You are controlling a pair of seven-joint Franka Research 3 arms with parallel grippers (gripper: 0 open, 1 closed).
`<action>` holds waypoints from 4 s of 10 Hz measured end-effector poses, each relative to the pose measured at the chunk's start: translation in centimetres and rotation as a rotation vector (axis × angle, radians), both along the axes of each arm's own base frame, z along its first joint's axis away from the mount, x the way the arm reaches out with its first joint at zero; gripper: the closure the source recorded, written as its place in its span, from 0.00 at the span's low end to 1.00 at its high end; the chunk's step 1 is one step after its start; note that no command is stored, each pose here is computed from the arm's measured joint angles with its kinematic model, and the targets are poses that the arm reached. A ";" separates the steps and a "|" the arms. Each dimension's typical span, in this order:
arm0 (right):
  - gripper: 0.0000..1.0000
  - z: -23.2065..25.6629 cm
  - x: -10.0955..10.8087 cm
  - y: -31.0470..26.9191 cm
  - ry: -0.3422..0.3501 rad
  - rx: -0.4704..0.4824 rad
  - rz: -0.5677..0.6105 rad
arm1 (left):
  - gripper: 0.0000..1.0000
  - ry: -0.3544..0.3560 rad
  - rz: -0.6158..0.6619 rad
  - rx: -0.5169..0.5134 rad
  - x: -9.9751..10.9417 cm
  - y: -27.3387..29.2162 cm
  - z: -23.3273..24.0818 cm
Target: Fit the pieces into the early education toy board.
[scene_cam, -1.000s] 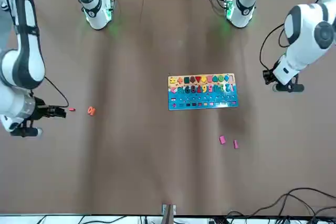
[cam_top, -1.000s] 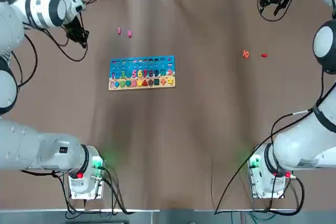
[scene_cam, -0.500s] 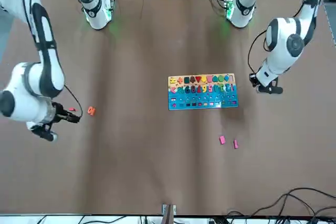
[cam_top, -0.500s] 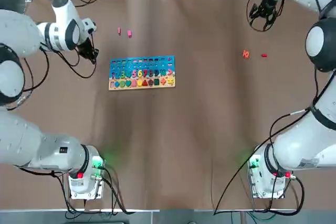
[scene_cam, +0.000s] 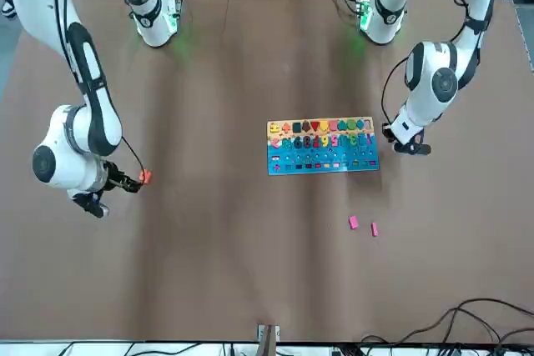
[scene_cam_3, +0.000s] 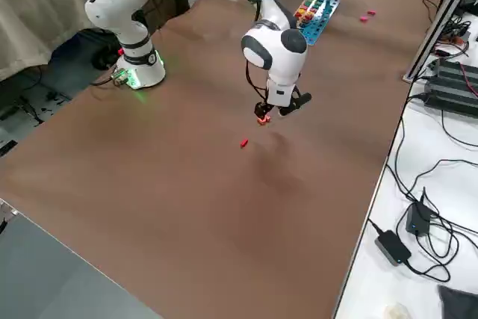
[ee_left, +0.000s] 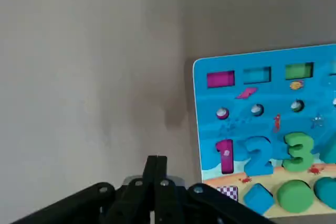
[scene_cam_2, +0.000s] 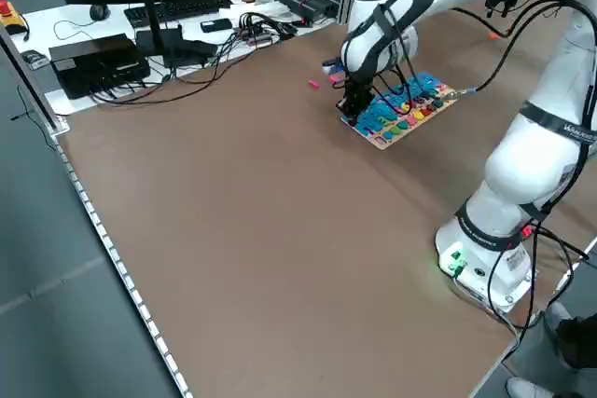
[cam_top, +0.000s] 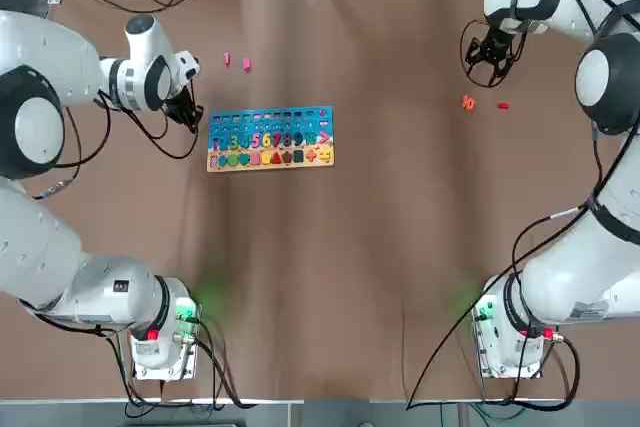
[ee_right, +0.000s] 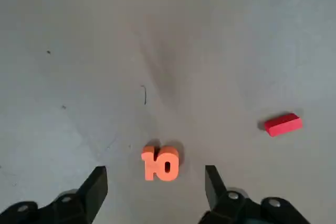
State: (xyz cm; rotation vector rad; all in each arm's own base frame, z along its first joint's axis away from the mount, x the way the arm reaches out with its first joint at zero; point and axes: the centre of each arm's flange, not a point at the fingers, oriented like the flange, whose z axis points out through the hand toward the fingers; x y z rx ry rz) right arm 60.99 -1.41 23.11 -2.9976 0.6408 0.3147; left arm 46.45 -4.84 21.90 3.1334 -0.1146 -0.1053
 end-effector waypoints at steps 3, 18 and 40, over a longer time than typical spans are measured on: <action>0.18 -1.6 -0.2 0.6 0.007 -0.003 0.006 | 0.99 0.001 0.006 -0.002 0.0 -0.2 -1.4; 0.28 -5.0 -2.2 1.7 -0.003 -0.017 0.018 | 0.99 0.036 0.013 -0.005 -0.8 -1.8 -4.1; 0.43 -5.8 -2.9 1.6 0.025 -0.013 0.031 | 0.99 0.015 0.174 -0.054 -0.7 -12.3 -4.3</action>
